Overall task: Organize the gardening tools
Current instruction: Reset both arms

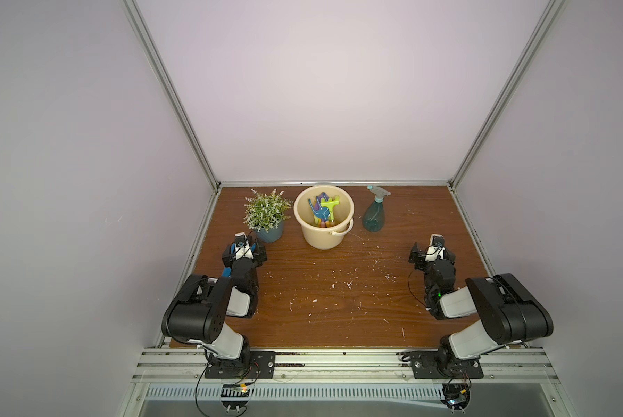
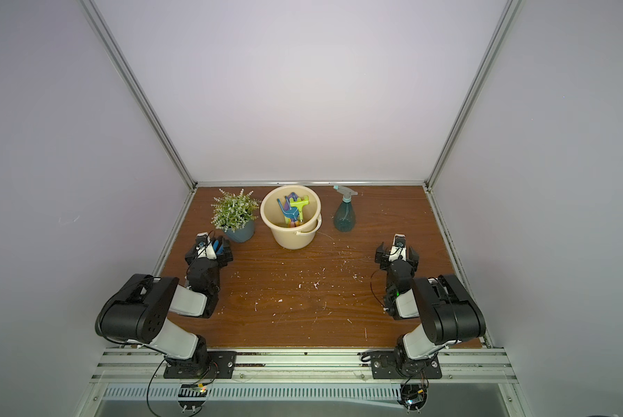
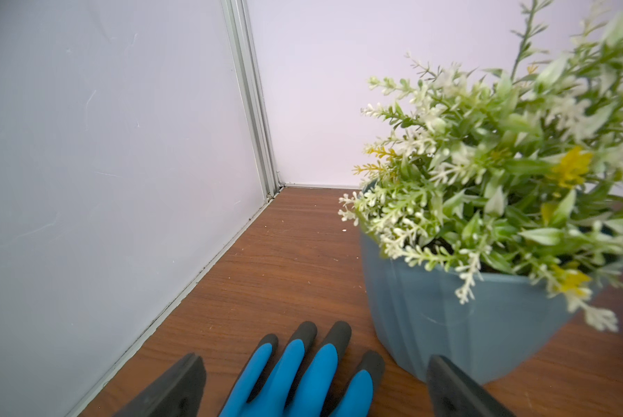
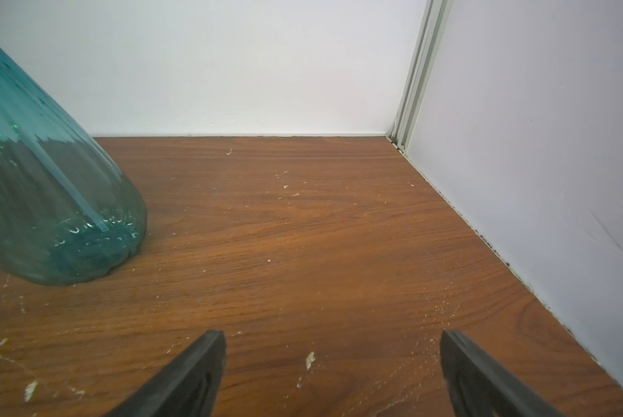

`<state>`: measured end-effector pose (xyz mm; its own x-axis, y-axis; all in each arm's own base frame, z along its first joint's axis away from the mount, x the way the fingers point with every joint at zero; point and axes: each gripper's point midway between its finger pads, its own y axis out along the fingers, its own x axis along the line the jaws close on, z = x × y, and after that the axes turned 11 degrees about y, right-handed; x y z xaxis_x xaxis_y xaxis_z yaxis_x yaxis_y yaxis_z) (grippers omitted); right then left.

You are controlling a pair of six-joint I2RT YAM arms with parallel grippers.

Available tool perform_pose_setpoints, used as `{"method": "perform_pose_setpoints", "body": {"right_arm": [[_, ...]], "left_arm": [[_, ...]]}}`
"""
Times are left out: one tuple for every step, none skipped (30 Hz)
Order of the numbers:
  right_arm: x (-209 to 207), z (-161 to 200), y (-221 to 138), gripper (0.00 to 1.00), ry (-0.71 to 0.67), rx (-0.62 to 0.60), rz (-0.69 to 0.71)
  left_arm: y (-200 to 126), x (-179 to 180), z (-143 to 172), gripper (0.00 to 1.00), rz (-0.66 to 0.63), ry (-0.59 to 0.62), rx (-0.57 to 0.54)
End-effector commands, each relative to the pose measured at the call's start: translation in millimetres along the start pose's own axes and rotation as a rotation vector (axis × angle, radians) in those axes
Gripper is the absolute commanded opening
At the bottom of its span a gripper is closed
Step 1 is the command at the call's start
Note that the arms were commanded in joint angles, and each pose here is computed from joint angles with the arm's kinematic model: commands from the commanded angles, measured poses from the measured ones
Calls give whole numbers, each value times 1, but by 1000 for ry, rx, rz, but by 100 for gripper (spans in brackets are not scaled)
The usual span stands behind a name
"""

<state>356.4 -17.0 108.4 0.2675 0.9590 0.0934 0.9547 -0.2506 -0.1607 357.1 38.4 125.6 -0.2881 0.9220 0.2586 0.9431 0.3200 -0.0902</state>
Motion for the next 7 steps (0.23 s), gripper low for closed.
{"method": "perform_pose_setpoints", "body": {"right_arm": [[5,-18,6,100,25,-47,-16],[5,-18,6,100,25,-47,-16],[4,-18,5,100,25,-48,-15],[5,-19,5,100,27,-52,-17],[4,-20,3,100,27,-55,-17],[4,-20,4,100,25,-54,-16],[4,-20,4,100,27,-55,-18]], "left_arm": [[-1,-1,-5,99,5,-10,-24],[-1,-2,-6,100,5,-7,-26],[-2,-2,-5,100,5,-6,-26],[-2,-1,-6,100,3,-7,-30],[-2,-1,-6,100,3,-6,-28],[-2,-1,-6,100,4,-8,-29],[-2,-1,-6,100,3,-7,-29]]}}
